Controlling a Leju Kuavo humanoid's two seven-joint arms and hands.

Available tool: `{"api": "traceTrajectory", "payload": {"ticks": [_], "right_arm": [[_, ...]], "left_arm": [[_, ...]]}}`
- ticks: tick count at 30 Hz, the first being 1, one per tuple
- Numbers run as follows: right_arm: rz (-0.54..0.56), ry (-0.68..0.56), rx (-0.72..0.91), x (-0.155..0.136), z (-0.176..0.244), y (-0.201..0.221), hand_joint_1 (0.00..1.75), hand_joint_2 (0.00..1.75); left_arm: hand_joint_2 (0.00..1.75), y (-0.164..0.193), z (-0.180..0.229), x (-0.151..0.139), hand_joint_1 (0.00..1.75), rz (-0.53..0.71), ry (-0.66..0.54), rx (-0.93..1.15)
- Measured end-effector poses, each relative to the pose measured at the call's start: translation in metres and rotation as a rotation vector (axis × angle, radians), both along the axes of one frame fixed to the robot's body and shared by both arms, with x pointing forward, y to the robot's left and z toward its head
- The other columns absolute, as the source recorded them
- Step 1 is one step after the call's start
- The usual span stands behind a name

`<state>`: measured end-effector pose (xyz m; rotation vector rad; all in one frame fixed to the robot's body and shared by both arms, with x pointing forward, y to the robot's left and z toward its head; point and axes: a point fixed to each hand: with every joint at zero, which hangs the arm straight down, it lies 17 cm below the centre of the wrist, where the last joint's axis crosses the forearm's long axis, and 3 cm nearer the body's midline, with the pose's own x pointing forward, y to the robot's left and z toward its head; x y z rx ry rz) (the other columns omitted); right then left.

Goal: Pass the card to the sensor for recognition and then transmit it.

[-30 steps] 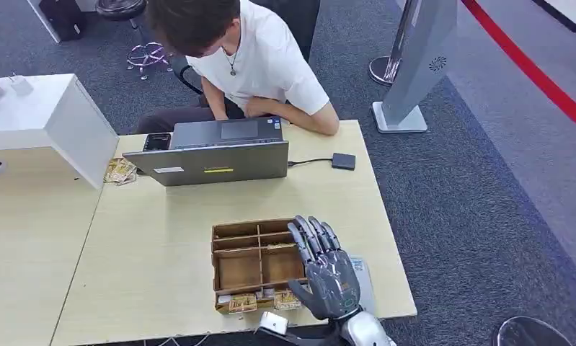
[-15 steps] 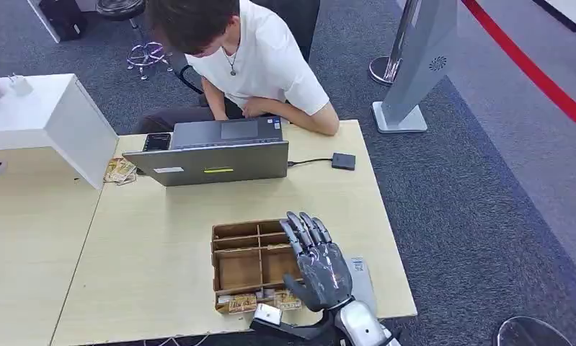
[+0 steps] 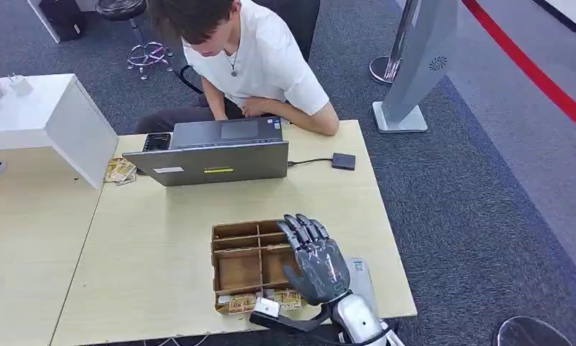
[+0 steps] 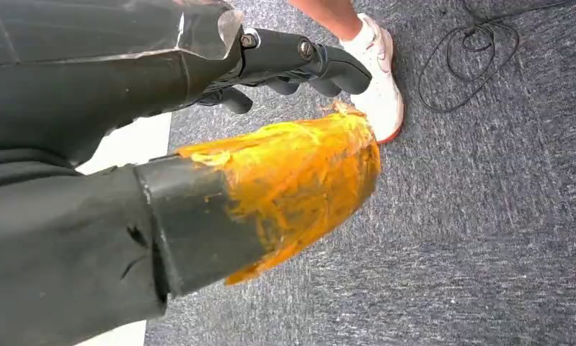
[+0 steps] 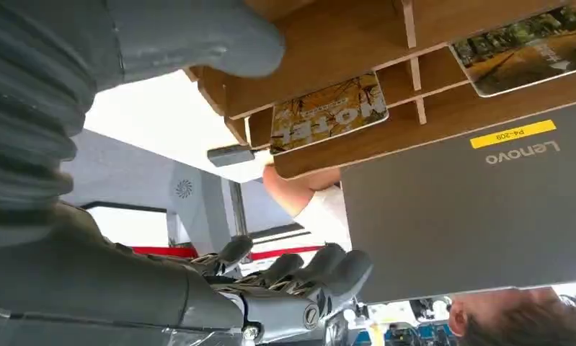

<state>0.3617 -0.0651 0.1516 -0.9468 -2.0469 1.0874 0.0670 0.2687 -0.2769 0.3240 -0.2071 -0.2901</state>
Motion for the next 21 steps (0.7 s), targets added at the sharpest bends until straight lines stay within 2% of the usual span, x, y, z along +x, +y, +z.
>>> {"api": "traceTrajectory", "payload": {"ticks": [4, 10, 21], "right_arm": [[0.006, 0.001, -0.005, 0.001, 0.000, 0.002, 0.54, 1.75], [0.016, 0.000, -0.006, 0.001, 0.001, 0.006, 0.68, 1.75], [0.033, 0.010, -0.019, 0.006, -0.001, 0.012, 0.70, 1.75]], "left_arm": [[0.00, 0.000, 0.000, 0.000, 0.00, 0.000, 0.000, 0.000], [0.00, 0.000, 0.000, 0.000, 0.00, -0.004, -0.002, 0.000], [0.00, 0.000, 0.000, 0.001, 0.00, -0.008, -0.006, -0.001]]}}
